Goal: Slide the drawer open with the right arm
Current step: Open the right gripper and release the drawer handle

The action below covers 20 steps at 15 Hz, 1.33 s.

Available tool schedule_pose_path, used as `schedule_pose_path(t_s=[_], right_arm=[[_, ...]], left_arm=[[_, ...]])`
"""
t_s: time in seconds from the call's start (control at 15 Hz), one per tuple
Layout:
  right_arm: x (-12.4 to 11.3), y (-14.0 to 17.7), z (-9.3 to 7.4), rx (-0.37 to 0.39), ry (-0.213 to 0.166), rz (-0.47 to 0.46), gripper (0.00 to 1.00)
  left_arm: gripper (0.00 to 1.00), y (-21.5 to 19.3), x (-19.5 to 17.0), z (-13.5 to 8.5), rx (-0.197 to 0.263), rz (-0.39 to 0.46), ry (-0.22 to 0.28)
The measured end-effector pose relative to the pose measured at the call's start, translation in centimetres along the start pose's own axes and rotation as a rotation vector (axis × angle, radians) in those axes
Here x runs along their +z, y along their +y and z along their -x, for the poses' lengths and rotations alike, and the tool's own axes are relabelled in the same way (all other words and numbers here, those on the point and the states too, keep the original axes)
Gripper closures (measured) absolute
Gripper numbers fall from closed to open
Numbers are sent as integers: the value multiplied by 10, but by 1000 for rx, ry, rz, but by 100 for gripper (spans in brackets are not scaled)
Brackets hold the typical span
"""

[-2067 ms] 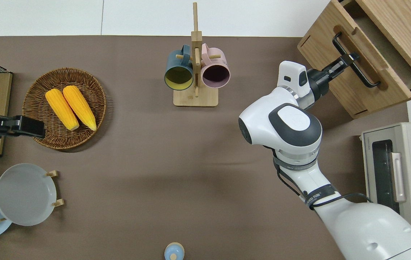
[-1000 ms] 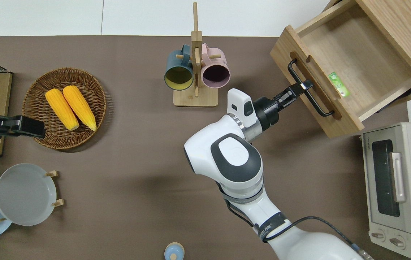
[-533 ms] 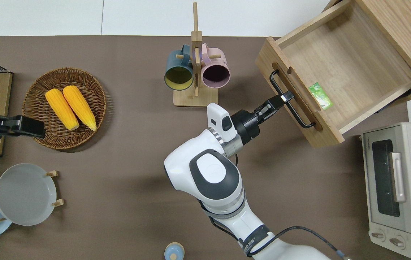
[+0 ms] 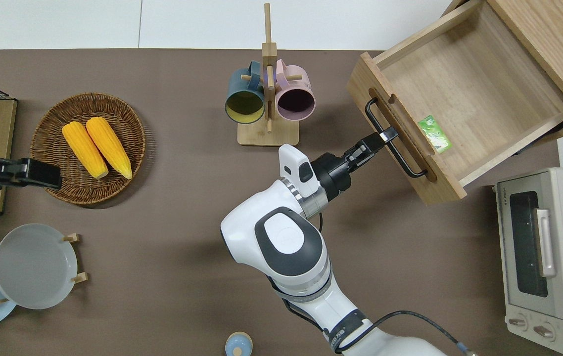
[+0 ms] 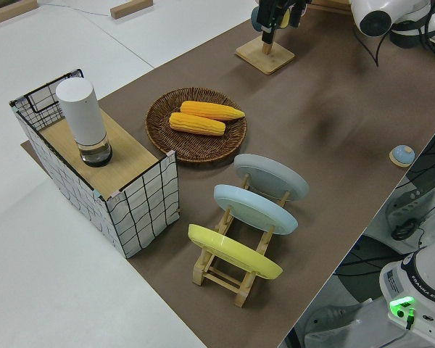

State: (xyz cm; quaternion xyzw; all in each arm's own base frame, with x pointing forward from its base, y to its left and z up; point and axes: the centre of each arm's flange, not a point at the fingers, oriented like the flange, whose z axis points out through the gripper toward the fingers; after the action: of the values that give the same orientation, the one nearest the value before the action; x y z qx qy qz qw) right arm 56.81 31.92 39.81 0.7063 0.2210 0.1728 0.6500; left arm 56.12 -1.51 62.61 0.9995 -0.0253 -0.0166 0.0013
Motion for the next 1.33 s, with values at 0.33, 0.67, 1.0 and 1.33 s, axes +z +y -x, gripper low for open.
schedule_pose_path(t_s=[0.33, 0.67, 1.0, 1.33], right_arm=[[-12, -9, -7, -30, 38, -7, 38], [-13, -10, -9, -31, 39, -7, 2], [-14, -4, -9, -9, 10, -59, 2], [-23, 21, -15, 93, -58, -235, 2]], left_arm=[[0, 0, 0, 0, 0, 0, 0], [0, 0, 0, 0, 0, 0, 0], [0, 0, 0, 0, 0, 0, 0], [0, 0, 0, 0, 0, 0, 0]])
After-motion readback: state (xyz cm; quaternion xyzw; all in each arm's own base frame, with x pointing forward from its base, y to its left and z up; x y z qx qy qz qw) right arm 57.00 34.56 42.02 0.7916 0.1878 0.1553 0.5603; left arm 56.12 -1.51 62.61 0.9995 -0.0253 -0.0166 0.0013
